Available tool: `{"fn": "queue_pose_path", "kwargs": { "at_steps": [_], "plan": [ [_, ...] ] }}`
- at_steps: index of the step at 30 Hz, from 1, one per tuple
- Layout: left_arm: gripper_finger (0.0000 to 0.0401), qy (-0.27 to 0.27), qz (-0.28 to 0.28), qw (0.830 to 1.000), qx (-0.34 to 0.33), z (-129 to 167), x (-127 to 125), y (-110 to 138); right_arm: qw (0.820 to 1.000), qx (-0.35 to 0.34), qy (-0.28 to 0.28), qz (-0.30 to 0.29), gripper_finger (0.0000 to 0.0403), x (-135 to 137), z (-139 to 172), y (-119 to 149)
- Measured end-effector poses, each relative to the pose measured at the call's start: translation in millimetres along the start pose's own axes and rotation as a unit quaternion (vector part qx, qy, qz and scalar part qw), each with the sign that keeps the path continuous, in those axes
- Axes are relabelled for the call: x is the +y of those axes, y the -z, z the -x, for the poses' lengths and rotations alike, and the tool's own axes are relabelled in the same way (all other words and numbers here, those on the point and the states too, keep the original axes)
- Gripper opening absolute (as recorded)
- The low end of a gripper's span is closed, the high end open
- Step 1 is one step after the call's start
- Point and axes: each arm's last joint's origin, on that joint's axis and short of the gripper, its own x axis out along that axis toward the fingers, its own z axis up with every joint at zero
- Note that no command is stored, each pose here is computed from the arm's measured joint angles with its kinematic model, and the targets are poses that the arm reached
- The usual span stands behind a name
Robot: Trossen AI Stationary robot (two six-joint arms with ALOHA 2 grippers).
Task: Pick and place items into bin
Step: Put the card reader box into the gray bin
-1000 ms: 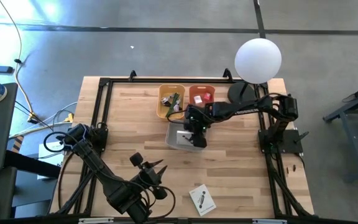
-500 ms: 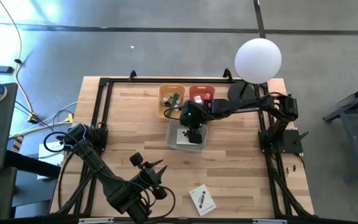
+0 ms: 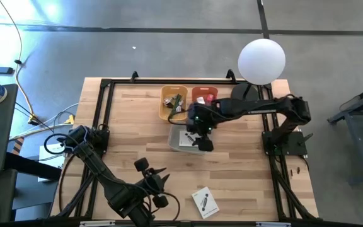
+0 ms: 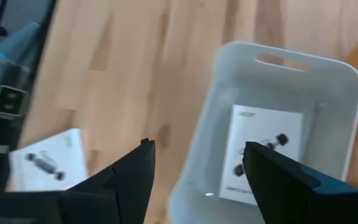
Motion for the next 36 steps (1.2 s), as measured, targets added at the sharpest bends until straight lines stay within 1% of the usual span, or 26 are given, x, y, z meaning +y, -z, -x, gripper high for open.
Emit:
{"fn": "queue_pose_path", "kwargs": {
  "at_steps": [5,10,14,16,18,20,24,26,29,31,33,36],
  "plan": [
    [0.0113,0.018,-0.011,1.0,-0.006,0,-5,-3,1.0,-0.018,-0.013,-0.002,0.0231,29,21,1],
    [0.0113,0.033,-0.03,0.999,-0.011,0,-10,-6,1.0,-0.029,0.003,-0.005,0.0231,64,37,6],
    [0.0113,0.057,-0.041,0.997,-0.017,1,-16,-9,0.999,-0.041,0.025,0.0,0.0231,95,41,12],
    [0.0113,0.075,-0.053,0.996,-0.02,2,-20,-12,0.998,-0.052,0.032,-0.002,0.0231,110,37,21],
    [0.0113,0.088,-0.059,0.994,-0.029,1,-26,-14,0.998,-0.059,0.035,-0.016,0.0231,120,29,35],
    [0.0113,0.1,-0.057,0.993,-0.033,1,-30,-15,0.996,-0.071,0.021,-0.041,0.0231,130,20,53],
    [0.0113,0.134,-0.034,0.99,-0.038,0,-40,-18,0.988,-0.121,-0.036,-0.09,0.0231,149,7,94],
    [0.0113,0.151,-0.04,0.987,-0.036,-3,-49,-14,0.98,-0.148,-0.065,-0.112,0.0231,155,1,114],
    [0.0113,0.182,-0.033,0.982,-0.028,-9,-65,-8,0.966,-0.181,-0.108,-0.151,0.0231,162,-6,138],
    [0.0113,0.2,-0.017,0.979,-0.026,-18,-79,-3,0.959,-0.186,-0.127,-0.17,0.0231,168,-13,155],
    [0.0113,0.217,-0.013,0.976,-0.023,-27,-91,4,0.956,-0.182,-0.14,-0.182,0.0231,173,-20,170],
    [0.0113,0.24,0.006,0.971,-0.025,-41,-106,9,0.95,-0.184,-0.154,-0.199,0.0231,179,-25,186]
  ]
}}
